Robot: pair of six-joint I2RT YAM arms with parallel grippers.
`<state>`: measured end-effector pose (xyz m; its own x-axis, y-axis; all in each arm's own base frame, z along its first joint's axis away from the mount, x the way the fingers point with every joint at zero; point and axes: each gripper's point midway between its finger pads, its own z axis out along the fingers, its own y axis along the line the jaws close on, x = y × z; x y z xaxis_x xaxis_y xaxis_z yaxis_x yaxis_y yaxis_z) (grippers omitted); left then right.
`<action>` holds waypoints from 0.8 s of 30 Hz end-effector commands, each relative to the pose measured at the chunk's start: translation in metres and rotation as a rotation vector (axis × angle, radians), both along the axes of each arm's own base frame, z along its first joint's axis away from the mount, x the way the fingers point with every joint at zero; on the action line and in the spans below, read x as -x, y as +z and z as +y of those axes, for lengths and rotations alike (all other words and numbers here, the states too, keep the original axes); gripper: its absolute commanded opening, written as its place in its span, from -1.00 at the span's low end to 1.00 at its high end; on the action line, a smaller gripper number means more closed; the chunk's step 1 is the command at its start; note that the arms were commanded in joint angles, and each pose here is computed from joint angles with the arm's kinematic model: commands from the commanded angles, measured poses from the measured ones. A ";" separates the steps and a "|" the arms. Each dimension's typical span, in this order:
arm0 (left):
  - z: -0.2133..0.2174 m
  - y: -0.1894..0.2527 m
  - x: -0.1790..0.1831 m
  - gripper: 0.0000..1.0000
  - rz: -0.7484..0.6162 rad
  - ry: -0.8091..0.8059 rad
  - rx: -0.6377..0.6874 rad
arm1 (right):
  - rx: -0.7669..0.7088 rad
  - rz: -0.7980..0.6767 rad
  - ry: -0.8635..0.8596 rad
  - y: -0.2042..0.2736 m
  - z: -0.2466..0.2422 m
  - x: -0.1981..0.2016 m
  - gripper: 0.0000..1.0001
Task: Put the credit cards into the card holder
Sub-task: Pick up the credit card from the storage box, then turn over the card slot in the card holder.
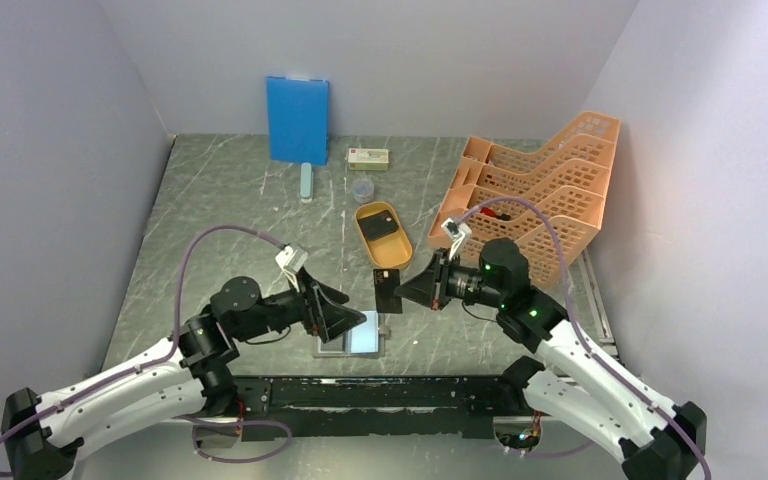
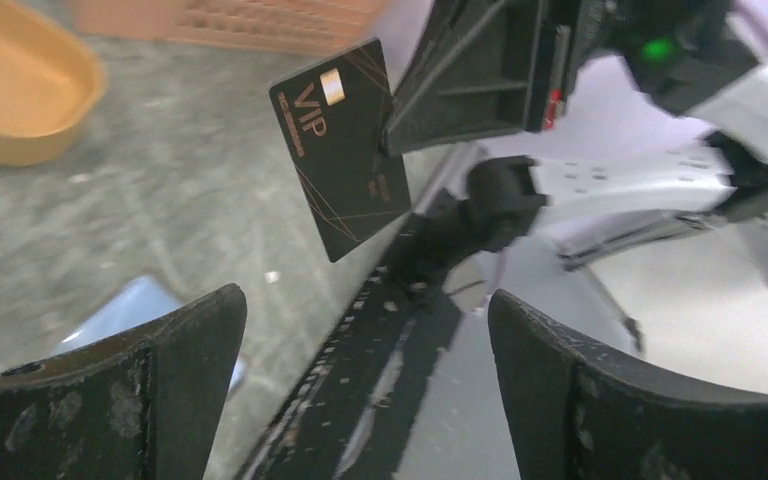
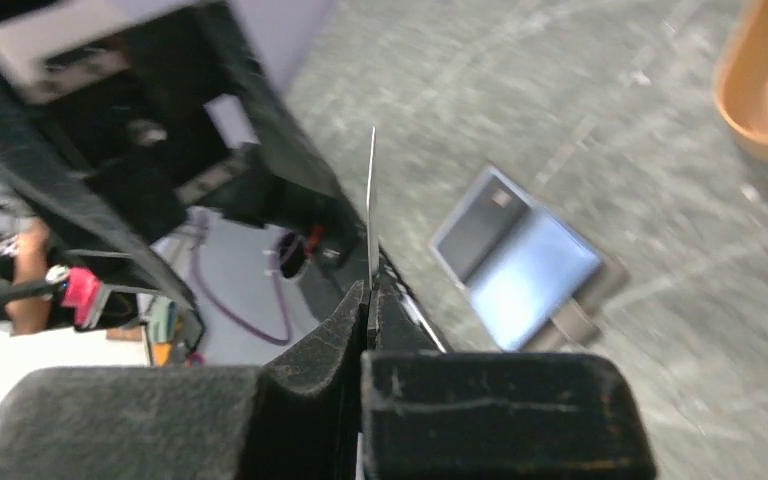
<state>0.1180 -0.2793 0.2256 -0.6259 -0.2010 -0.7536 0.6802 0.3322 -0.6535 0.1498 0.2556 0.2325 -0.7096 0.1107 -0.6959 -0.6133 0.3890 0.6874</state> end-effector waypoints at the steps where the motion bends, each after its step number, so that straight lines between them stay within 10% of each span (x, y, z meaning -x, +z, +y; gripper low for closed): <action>1: 0.031 -0.067 -0.027 0.81 0.074 0.194 -0.311 | 0.222 0.188 -0.128 -0.078 -0.019 -0.009 -1.00; 24: -0.019 -0.167 -0.037 0.39 0.134 0.217 -0.743 | 0.308 0.354 -0.276 -0.127 -0.032 -0.010 -1.00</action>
